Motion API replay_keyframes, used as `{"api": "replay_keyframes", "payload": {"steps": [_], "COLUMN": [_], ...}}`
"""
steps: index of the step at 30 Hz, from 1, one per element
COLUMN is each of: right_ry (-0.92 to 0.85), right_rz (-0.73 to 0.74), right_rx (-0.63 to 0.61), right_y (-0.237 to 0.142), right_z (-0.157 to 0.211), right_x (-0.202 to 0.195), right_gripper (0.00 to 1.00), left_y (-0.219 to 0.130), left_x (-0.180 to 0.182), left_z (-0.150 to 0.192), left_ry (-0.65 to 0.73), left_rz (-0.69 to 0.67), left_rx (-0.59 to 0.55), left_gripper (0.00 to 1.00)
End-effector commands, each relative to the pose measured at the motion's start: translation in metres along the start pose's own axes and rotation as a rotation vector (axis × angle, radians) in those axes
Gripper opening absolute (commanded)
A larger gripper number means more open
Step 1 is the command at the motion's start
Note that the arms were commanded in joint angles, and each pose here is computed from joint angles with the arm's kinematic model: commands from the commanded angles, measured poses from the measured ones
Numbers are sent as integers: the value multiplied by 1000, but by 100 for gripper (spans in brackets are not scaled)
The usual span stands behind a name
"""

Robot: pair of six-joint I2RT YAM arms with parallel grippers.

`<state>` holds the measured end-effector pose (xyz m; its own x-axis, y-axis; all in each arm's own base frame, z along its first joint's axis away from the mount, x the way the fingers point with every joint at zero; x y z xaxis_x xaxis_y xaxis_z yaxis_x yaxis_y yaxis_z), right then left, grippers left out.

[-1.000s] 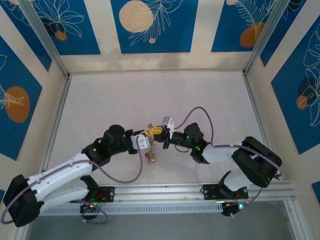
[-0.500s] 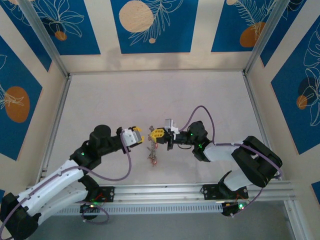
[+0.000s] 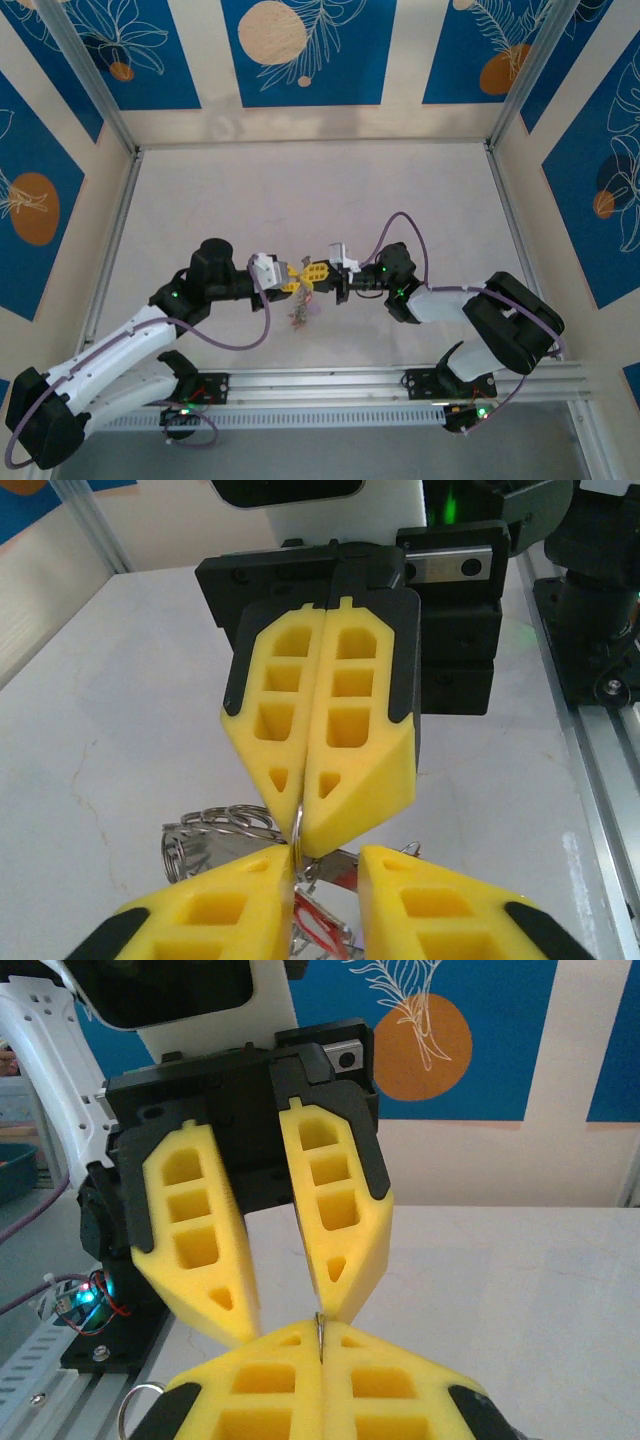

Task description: Put the keys on the keyring

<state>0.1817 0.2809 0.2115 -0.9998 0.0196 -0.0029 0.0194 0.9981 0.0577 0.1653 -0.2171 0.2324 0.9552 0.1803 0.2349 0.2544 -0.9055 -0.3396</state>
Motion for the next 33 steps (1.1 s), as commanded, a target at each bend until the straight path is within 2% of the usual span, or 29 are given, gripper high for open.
{"api": "replay_keyframes", "payload": {"steps": [1, 7, 10, 12, 21, 30, 32, 33], "right_ry": [-92, -109, -118, -120, -130, -133, -131, -131], "right_rz": [-18, -48, -55, -61, -79, -63, -58, -57], "right_rx": [-61, -65, -68, -67, -62, -65, -63, -61], "right_y": [1, 2, 2, 2, 5, 6, 6, 6], "right_z": [-19, -21, -22, -22, -22, -23, -23, -22], "right_x": [1, 4, 5, 6, 7, 6, 6, 6], "right_gripper": [0, 0, 0, 0, 0, 0, 0, 0], "left_y": [-3, 0, 0, -1, 0, 7, 8, 8], "left_x": [-3, 0, 4, 6, -1, -2, -1, -1], "left_z": [-11, -4, 2, 4, -3, 2, 4, 4], "left_ry": [-1, -16, -31, -36, -31, -41, -40, -39], "left_rz": [54, 42, 5, -10, 62, 95, 95, 97], "left_rx": [-36, -22, -7, -8, -53, -47, -42, -42], "left_gripper": [20, 20, 26, 27, 16, 15, 10, 5]}}
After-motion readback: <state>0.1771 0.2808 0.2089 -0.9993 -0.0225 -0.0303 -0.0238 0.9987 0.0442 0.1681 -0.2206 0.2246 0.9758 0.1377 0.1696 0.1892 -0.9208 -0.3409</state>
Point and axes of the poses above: each hand's point on the last joint's axis, 136 mm out from that joint toward the fingers, its own y axis out along the fingers, its own x axis along the line the jaws close on, z = x × y, the point moved 5 cm from there along -y, back along the fingers, and after that the axes turned 2 degrees about y, right-handed, at the moved point
